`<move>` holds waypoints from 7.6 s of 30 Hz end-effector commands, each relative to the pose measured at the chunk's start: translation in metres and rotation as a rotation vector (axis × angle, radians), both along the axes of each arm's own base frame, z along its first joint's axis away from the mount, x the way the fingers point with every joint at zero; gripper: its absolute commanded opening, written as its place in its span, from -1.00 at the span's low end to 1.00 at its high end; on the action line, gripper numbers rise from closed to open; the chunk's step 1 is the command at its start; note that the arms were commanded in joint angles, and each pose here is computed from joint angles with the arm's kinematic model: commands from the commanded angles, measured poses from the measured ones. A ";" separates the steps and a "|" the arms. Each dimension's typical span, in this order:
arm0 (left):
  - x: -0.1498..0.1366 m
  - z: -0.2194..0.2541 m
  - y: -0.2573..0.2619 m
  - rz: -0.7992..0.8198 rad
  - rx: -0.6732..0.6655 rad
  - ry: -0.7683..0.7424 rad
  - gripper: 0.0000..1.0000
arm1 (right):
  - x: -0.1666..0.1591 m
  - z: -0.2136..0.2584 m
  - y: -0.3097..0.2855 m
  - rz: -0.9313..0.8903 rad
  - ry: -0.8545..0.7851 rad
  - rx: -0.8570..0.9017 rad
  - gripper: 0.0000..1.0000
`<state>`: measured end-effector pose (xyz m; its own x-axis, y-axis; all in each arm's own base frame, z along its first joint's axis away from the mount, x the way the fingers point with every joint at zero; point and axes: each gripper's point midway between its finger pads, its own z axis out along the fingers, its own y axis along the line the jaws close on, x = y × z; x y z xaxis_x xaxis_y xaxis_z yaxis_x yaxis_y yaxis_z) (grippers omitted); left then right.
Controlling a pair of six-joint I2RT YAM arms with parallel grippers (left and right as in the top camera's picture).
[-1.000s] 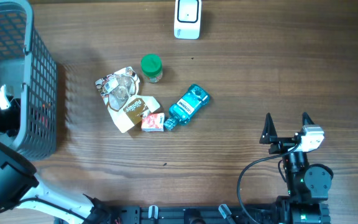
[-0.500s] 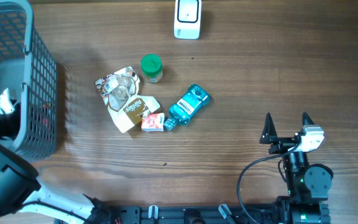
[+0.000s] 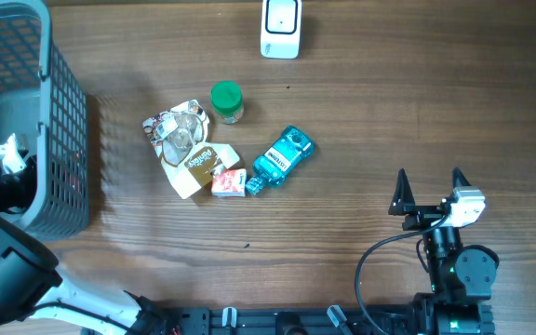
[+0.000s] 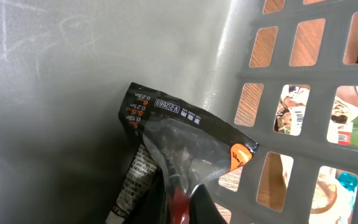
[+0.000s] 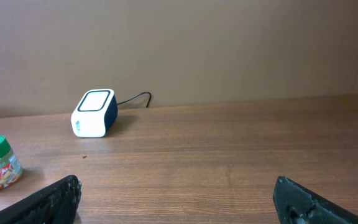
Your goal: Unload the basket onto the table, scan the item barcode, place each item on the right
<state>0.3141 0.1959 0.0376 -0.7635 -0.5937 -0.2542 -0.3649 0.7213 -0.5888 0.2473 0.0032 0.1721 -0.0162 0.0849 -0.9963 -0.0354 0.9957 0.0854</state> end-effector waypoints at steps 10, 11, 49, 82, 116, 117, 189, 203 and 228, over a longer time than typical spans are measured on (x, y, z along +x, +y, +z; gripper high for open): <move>0.021 0.065 0.011 0.084 -0.137 0.071 -0.92 | 0.000 0.001 -0.002 -0.013 -0.005 -0.006 1.00; 0.022 0.071 0.016 0.108 -0.121 0.080 -0.92 | 0.000 0.001 -0.002 -0.013 -0.005 -0.006 1.00; 0.073 0.259 -0.365 -0.745 0.168 -0.319 -0.92 | 0.000 0.001 -0.002 -0.013 -0.005 -0.006 1.00; 0.120 -0.045 -0.459 -0.941 0.440 0.072 -0.92 | 0.000 0.001 -0.002 -0.013 -0.005 -0.006 1.00; 0.077 0.461 -0.193 -0.108 0.763 -0.924 1.00 | 0.000 0.001 -0.002 -0.013 -0.005 -0.006 1.00; 0.063 0.465 -0.178 -0.080 0.811 -0.906 1.00 | 0.000 0.001 -0.002 -0.013 -0.005 -0.006 1.00; -0.211 0.415 -0.134 0.784 0.714 -1.693 1.00 | -0.013 0.065 0.036 0.195 -0.269 -0.170 1.00; -0.173 0.316 -0.094 1.058 0.504 -1.567 1.00 | -0.014 0.068 0.037 0.198 -0.283 -0.172 1.00; -0.116 0.191 -0.080 0.925 0.736 -1.035 1.00 | -0.045 0.140 0.055 0.289 -0.470 -0.217 1.00</move>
